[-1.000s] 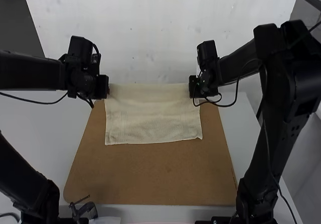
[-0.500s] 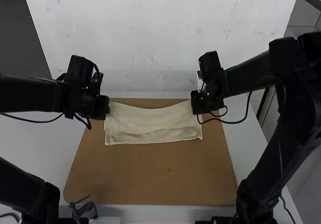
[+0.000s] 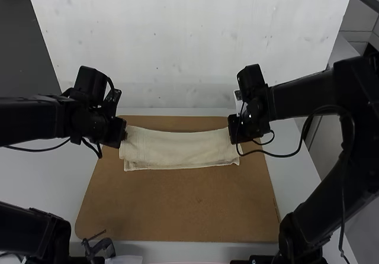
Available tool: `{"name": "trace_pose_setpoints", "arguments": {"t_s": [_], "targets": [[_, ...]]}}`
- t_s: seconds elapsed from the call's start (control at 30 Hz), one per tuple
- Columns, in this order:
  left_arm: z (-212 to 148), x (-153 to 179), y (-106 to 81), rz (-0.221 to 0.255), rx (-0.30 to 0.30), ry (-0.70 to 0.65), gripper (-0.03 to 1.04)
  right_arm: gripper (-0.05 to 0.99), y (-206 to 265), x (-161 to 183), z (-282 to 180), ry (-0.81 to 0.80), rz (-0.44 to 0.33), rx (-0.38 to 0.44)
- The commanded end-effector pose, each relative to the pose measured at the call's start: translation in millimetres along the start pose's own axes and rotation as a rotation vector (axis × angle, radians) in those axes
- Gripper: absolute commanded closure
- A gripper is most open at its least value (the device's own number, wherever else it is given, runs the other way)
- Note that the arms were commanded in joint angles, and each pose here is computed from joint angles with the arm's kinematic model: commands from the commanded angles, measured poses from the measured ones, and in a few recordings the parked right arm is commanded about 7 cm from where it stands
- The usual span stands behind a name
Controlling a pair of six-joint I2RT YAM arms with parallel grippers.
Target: Fold the towel.
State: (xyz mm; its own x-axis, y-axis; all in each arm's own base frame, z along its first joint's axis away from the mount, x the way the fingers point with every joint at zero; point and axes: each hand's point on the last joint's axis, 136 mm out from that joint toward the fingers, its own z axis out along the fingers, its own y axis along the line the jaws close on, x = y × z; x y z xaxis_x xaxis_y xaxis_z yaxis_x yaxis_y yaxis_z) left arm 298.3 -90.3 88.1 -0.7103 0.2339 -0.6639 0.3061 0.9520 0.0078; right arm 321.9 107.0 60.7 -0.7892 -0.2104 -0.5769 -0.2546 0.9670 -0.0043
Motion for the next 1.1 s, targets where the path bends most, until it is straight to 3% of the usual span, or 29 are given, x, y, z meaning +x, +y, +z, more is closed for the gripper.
{"name": "trace_pose_setpoints", "arguments": {"t_s": [0.0,0.5,1.07], "targets": [[5.1,2.1,4.5,0.026,-0.037,0.011,0.99,0.92,2.7,2.3,8.3,0.009,-0.012,0.000],[56.4,-10.9,14.3,0.018,-0.063,-0.025,1.00,0.92,-11.5,-23.8,49.7,-0.024,0.028,0.053],[77.8,0.0,2.8,0.048,-0.046,0.037,0.99,0.92,-28.2,-28.9,68.2,-0.004,0.065,0.082]]}}
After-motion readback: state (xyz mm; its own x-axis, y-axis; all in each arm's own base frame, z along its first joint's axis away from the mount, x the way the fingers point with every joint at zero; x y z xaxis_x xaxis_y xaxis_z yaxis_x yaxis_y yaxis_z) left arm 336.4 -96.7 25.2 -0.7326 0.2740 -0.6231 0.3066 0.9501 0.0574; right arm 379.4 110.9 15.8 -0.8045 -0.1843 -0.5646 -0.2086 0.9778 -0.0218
